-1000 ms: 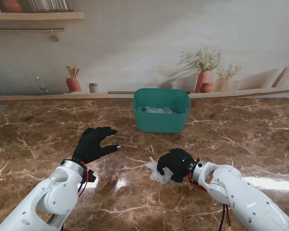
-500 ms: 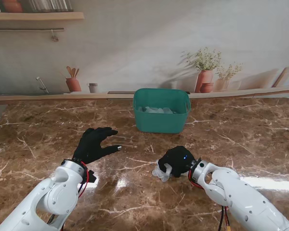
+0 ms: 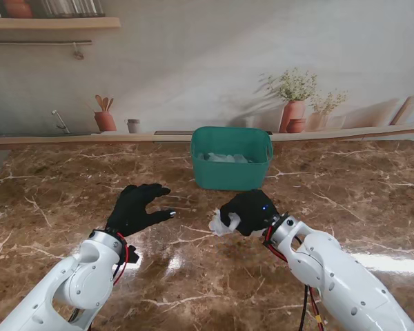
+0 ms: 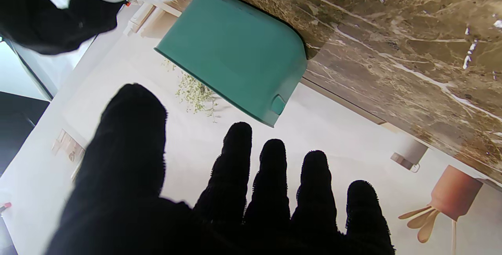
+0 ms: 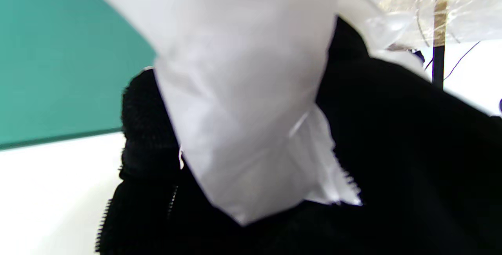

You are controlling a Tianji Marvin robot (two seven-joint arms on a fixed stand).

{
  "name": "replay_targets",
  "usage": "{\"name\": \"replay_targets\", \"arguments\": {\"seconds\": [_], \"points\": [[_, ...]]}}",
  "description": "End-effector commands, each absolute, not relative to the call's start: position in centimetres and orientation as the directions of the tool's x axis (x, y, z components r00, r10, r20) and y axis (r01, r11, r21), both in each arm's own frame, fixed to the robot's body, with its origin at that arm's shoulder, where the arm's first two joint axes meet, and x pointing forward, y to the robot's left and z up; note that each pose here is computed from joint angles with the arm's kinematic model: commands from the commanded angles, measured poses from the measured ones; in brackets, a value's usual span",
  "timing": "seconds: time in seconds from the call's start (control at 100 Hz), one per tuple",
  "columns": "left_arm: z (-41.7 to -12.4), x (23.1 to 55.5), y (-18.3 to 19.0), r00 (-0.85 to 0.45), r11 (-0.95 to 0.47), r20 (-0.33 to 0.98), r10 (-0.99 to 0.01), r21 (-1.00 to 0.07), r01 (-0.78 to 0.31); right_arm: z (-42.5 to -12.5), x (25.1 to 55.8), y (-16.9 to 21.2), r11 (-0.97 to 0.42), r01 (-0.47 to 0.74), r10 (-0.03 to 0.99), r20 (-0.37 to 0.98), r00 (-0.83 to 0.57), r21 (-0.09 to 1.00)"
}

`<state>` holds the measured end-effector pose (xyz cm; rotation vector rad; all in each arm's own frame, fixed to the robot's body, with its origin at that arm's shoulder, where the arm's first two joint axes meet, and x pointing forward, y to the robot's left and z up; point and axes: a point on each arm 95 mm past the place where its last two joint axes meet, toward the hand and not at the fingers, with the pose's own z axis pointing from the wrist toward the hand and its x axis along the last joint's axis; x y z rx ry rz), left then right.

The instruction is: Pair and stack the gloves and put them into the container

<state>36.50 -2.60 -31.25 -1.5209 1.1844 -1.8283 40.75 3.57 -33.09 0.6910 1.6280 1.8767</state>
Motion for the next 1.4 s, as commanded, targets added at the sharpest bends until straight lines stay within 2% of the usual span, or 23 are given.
{"name": "replay_targets", "arguments": {"seconds": [0.0,0.16,0.49,0.79,1.12,1.39], "points": [[-31.6,36.1,-2.9,-0.270,-0.509,0.538,-0.799,-0.843,-0.175,-31.2,41.4,4.2,-0.129,-0.106,0.700,0.015,-0.714,0.986],[-31.6,36.1,-2.8,-0.269,-0.514,0.544,-0.795,-0.839,-0.178,-28.6,42.4,4.6,-0.157,-0.139,0.697,0.010,-0.717,0.978],[-31.6,36.0,-2.6,-0.267,-0.513,0.544,-0.796,-0.839,-0.179,-24.7,44.7,4.6,-0.196,-0.131,0.681,0.039,-0.731,0.972],[-31.7,36.1,-2.5,-0.257,-0.525,0.556,-0.790,-0.831,-0.182,-21.5,47.5,4.0,-0.100,-0.052,0.671,0.029,-0.741,0.994],[-31.8,36.0,-2.1,-0.251,-0.522,0.553,-0.795,-0.833,-0.181,-19.2,51.1,3.7,-0.037,-0.030,0.697,0.004,-0.717,0.999],[-31.9,35.9,-2.0,-0.250,-0.523,0.556,-0.793,-0.831,-0.189,-19.1,54.0,3.2,0.002,-0.030,0.728,-0.022,-0.685,1.000]]}}
